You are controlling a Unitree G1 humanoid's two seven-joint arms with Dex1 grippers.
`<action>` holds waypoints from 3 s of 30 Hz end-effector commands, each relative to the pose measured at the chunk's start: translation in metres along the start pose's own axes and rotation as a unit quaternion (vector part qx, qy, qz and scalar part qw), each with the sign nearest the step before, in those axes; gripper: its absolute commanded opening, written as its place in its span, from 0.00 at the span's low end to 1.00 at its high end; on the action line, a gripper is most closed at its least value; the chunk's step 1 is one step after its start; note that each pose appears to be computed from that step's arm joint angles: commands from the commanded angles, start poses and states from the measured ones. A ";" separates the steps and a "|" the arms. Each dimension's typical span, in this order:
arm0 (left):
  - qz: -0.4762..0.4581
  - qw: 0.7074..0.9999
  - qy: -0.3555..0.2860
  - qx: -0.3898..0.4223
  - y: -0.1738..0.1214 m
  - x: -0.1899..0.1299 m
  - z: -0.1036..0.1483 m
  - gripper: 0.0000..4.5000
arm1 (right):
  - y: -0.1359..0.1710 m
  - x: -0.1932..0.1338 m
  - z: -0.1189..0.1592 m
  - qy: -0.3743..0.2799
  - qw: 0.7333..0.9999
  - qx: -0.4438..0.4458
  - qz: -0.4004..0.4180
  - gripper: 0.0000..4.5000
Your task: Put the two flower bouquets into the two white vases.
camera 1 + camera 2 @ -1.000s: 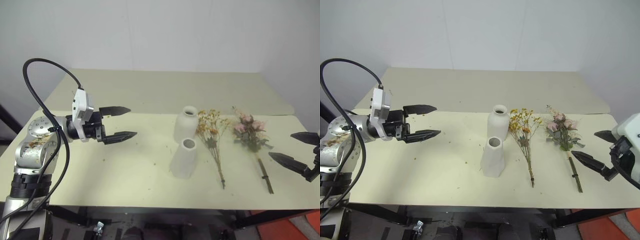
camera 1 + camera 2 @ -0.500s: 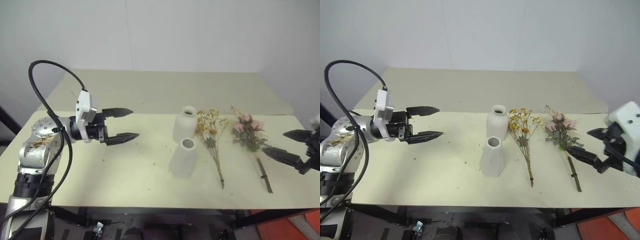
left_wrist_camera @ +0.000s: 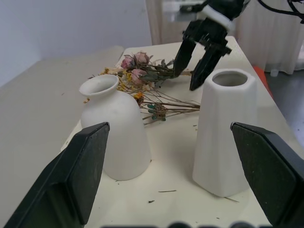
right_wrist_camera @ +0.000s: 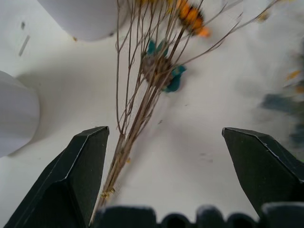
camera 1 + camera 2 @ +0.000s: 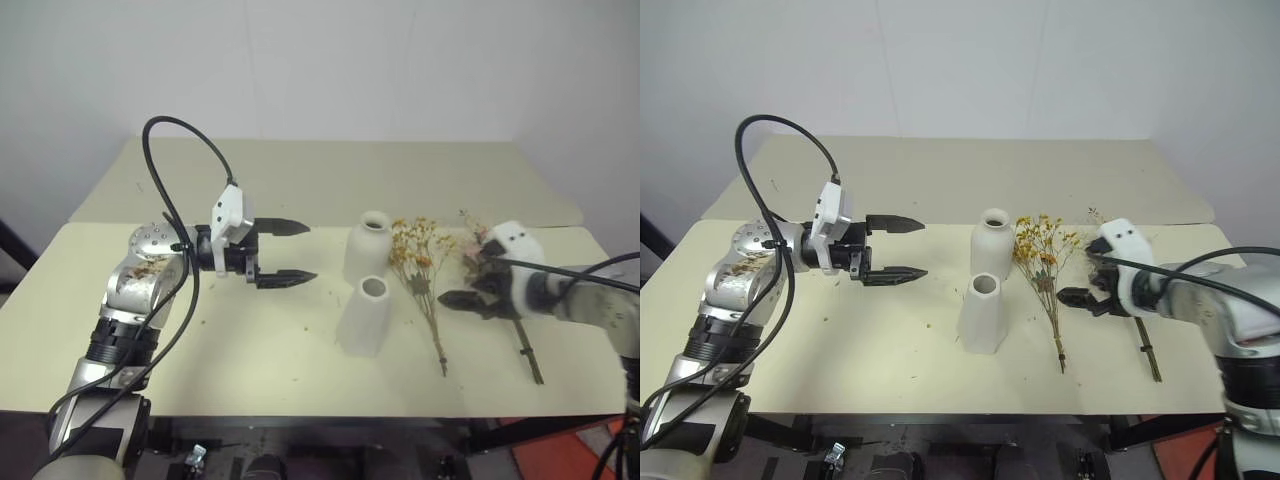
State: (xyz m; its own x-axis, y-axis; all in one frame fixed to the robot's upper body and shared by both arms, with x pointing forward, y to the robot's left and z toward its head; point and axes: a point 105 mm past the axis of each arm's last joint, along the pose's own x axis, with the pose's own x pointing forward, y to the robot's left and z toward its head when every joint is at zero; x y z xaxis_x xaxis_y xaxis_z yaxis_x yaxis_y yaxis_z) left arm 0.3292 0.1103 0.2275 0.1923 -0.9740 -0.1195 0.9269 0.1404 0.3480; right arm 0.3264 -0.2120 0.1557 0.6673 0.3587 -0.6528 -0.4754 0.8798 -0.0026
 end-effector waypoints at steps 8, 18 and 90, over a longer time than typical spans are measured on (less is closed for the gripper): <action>-0.009 1.000 -0.006 0.025 0.005 -0.002 0.011 0.99 | -0.002 0.025 0.013 -0.011 0.999 0.033 -0.008 1.00; -0.004 1.000 -0.001 0.017 0.003 -0.005 0.006 1.00 | 0.003 0.040 0.019 -0.006 0.999 0.043 0.001 0.40; 0.054 0.998 0.018 0.001 0.003 -0.027 0.002 1.00 | 0.058 0.009 0.161 -0.581 0.781 0.017 0.228 0.01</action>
State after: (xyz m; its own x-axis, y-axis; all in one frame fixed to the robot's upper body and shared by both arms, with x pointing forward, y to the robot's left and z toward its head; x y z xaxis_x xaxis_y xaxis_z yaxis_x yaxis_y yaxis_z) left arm 0.3294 0.1350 0.2250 0.2982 -0.9461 -0.1267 0.9121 0.2433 0.3299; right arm 0.4026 -0.1047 0.2592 0.5481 0.6566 0.5182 -0.8089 0.5737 0.1287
